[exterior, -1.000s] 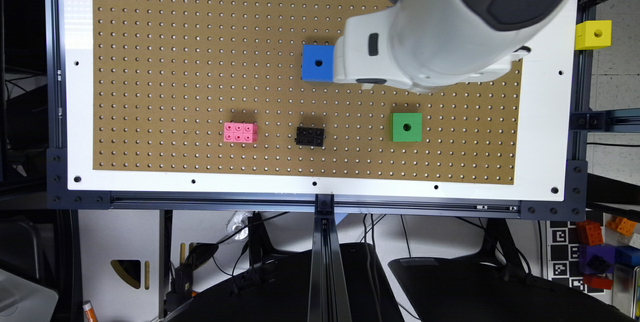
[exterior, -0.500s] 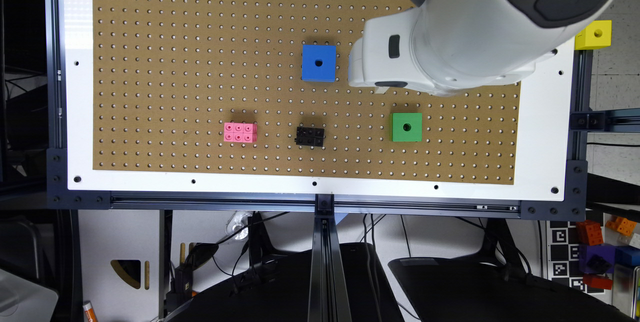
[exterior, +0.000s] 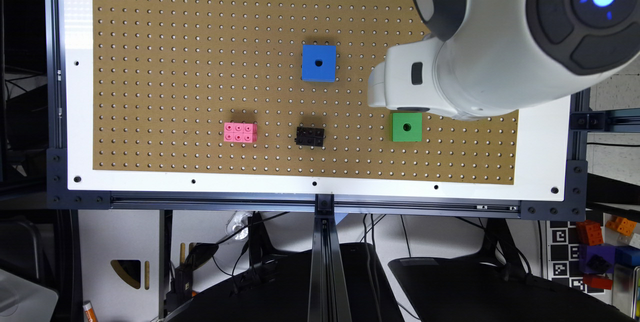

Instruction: Pick up green block.

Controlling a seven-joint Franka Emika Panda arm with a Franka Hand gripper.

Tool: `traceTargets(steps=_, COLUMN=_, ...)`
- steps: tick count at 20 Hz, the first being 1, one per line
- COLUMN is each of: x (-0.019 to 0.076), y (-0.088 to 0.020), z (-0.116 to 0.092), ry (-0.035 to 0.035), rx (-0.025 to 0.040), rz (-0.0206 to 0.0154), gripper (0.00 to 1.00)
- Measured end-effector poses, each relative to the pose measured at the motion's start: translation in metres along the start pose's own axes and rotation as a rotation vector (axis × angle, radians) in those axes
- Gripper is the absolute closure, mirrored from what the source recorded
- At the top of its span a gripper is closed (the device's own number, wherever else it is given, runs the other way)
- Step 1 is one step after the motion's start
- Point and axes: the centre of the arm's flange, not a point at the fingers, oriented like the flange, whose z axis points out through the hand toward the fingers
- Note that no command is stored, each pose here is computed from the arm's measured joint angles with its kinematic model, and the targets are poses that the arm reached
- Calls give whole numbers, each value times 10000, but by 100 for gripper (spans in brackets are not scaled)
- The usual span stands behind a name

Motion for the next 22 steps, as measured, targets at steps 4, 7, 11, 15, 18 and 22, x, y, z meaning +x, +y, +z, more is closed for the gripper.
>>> traceTargets(steps=4, x=21, y=9, z=315, ry=-165, rx=-182, rz=-7, gripper=0)
traceTargets(steps=7, x=37, y=3, z=460, ry=-191, rx=-191, rz=-14, gripper=0)
traceTargets(steps=11, x=42, y=19, z=635, ry=-295, rx=-284, rz=-5, gripper=0)
traceTargets(steps=15, x=83, y=6, z=929, ry=-285, rx=-166, rz=-5, gripper=0)
traceTargets(steps=18, x=164, y=-187, z=912, ry=-220, rx=30, rz=-7, gripper=0)
traceTargets(steps=22, x=224, y=-329, z=951, ry=-249, rx=46, rz=-9, gripper=0)
